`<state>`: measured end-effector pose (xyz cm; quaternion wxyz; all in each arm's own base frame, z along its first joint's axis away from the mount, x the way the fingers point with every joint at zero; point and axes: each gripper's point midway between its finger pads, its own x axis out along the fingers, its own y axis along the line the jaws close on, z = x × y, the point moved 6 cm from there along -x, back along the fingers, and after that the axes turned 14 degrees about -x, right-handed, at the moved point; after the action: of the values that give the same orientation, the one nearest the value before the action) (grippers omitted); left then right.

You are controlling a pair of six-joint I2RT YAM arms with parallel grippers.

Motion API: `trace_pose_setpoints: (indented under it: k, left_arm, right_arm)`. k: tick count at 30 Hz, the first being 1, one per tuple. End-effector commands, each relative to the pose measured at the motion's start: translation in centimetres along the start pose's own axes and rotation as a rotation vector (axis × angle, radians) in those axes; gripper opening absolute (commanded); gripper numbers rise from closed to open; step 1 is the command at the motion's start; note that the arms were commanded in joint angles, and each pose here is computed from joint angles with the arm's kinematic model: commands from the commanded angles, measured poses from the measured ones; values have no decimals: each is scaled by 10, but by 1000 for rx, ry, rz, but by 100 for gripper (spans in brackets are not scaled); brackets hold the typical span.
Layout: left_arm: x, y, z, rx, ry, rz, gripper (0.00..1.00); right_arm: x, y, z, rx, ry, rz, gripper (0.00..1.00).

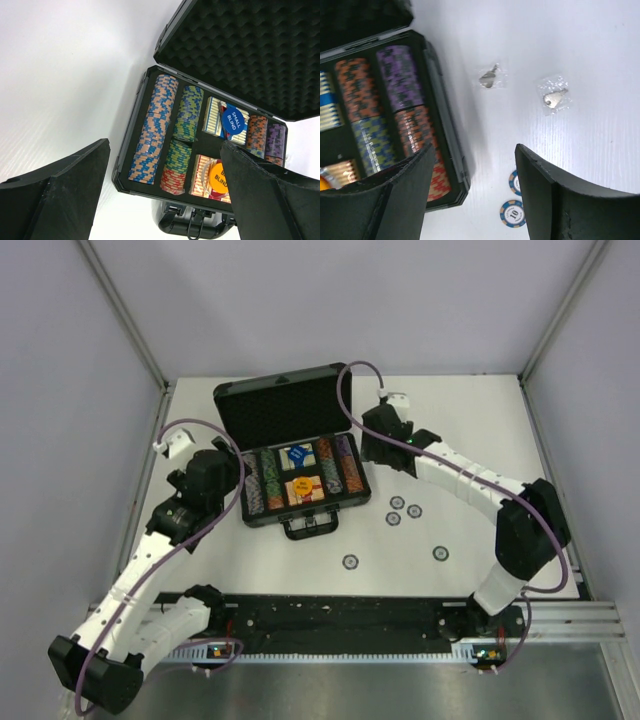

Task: Pack up texas hold em set

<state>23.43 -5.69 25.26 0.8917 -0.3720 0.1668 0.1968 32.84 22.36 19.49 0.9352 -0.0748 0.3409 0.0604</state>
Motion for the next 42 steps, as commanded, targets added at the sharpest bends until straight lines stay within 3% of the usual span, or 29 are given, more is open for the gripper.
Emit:
trace_pose_setpoints:
  k: [1, 15, 32, 37, 42]
  left_arm:
    - [2, -7, 3, -11, -12, -31, 97]
    - [-1, -8, 0, 20, 25, -52, 97]
    - [2, -12, 10, 36, -28, -50, 97]
    - [3, -12, 10, 43, -29, -46, 98]
    - [3, -12, 11, 43, -31, -45, 97]
  right_arm:
    - [22, -11, -4, 90, 56, -31, 65]
    - [109, -22, -9, 94, 129, -129, 59]
    - [156, -30, -27, 21, 143, -116, 51]
    - [161, -31, -36, -3, 171, -117, 43]
    - [157, -32, -36, 1, 174, -123, 22]
